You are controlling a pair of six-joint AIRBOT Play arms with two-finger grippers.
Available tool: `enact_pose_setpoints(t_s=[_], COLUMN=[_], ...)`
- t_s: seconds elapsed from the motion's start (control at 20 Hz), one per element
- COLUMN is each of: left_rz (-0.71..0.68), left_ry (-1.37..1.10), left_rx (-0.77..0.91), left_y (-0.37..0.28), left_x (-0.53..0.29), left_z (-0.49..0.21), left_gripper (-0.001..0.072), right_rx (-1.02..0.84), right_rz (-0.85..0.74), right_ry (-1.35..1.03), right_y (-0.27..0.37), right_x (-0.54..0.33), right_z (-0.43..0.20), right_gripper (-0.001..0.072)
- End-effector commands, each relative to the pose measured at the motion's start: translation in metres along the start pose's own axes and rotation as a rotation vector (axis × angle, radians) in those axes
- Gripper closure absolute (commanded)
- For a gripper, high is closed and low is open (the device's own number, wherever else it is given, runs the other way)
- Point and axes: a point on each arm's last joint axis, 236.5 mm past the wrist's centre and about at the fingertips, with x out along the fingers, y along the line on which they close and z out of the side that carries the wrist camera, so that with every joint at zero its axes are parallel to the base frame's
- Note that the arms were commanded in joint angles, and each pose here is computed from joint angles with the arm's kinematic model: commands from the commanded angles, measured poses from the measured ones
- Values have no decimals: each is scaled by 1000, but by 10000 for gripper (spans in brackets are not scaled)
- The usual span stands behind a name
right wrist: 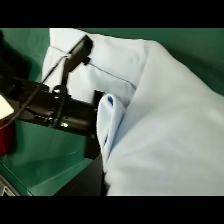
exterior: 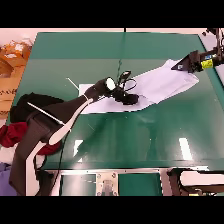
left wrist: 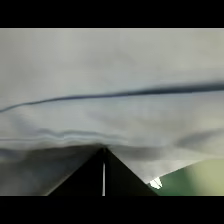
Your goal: Fold the shirts.
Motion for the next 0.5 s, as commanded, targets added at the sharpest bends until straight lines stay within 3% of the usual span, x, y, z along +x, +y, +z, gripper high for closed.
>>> enact_pose_setpoints(t_s=[0.0, 0.25, 0.45], left_rz=[-21, 52, 197], left_ry=[11, 154, 48], left_rx=[20, 103, 68], left_y=[-4, 31, 91], left_x=[5, -95, -218], left_z=[-1, 30, 73], left_gripper=[679, 679, 680], right_rx=[-16, -8, -14], right_rz=[-3, 0, 43], right_ry=[-7, -12, 25], right_y=[11, 16, 60], right_x=[-2, 3, 39], right_z=[3, 6, 5], right_gripper=[695, 695, 695])
